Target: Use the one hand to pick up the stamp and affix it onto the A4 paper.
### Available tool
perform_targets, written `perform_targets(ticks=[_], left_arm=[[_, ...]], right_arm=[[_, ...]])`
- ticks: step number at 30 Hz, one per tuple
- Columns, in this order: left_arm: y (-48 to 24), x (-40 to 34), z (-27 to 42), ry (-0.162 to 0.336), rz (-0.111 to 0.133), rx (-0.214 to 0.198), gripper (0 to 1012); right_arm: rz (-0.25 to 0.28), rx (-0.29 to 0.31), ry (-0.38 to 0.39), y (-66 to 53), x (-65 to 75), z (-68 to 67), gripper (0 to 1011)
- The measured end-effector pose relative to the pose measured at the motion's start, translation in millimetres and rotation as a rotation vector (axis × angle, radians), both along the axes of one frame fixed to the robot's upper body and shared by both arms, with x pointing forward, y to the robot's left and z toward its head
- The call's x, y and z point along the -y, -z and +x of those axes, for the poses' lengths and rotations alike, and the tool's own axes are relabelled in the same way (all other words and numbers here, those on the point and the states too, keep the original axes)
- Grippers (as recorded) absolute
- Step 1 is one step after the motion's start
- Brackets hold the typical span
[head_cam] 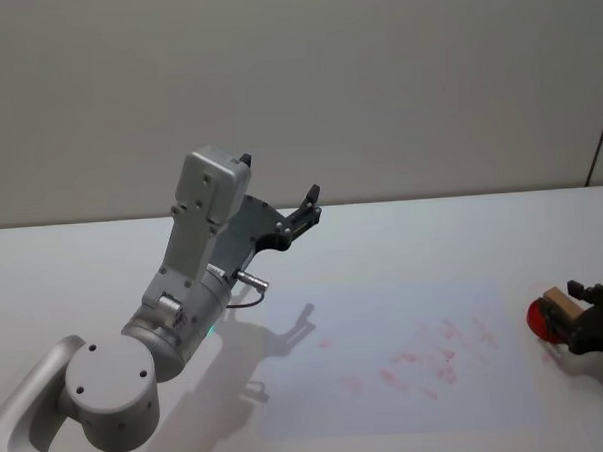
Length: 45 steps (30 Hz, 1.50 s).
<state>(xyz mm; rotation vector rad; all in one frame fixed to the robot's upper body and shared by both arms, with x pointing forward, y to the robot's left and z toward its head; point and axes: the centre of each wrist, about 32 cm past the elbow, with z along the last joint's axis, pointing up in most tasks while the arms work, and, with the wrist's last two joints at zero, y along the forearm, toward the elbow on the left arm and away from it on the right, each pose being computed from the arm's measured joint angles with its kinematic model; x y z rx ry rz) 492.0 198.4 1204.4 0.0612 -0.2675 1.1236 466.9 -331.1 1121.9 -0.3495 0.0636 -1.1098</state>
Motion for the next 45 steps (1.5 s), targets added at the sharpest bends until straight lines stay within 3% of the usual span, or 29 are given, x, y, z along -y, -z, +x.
perform_targets(ticks=[7,18,45], left_arm=[[0.0,0.0,0.0,0.0,0.0,0.0,1001],[0.0,0.0,0.0,0.0,0.0,0.0,1001],[0.0,0.0,0.0,0.0,0.0,0.0,1001]], right_arm=[[0.019,0.024,0.012,-4.2,-3.8,3.5,731],[0.064,0.087,0.03,-17.8,-16.4,10.0,999],[0.092,0.142,0.057,-29.1,-29.6,13.2,1001]])
